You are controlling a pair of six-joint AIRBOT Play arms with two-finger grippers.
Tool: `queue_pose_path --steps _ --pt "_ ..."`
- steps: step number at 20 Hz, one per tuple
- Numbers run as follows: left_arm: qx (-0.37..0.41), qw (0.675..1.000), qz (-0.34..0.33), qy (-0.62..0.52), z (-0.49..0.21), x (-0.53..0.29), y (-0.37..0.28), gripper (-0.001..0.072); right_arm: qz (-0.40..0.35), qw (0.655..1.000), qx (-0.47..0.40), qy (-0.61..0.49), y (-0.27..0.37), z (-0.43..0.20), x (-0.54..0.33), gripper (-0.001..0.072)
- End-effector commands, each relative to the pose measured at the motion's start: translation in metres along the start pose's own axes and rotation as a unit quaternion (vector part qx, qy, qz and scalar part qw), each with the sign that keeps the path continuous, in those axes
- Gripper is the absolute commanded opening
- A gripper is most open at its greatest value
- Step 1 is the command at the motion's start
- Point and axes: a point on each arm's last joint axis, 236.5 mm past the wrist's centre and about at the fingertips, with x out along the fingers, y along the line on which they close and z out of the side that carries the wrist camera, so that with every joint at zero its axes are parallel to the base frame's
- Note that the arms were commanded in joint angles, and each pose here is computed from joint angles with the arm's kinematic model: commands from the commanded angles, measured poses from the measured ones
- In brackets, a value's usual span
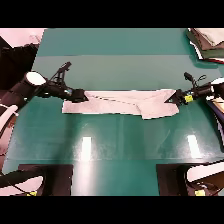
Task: Fold the shirts.
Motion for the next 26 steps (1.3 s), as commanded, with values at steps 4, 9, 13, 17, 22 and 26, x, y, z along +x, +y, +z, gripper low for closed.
queue_pose_path --steps 4,9,13,17,22,26 --pt "0.051 0.998 -0.020 0.023 0.017 0.074 -0.052 0.0022 0.052 0.994 -0.079 -0.061 0.113 0.013 -0.018 0.0011" --pt "0.068 0.995 -0.041 0.065 0.023 0.140 -0.083 0.0022 0.054 0.979 -0.183 -0.070 0.223 0.017 -0.027 0.0011" --pt "0.046 0.995 -0.039 0.081 0.019 0.170 -0.080 0.0022 0.063 0.961 -0.264 -0.052 0.295 0.004 -0.012 0.0011" --pt "0.046 0.995 -0.036 0.085 0.017 0.173 -0.076 0.0023 0.078 0.947 -0.310 -0.017 0.336 -0.006 0.010 0.0011" --pt "0.033 0.993 -0.035 0.105 0.021 0.150 -0.059 0.0022 0.087 0.941 -0.326 0.009 0.354 -0.007 0.030 0.0011" --pt "0.039 0.997 -0.028 0.066 0.057 0.094 -0.043 0.0022 0.091 0.942 -0.323 0.012 0.359 -0.004 0.040 0.0011"
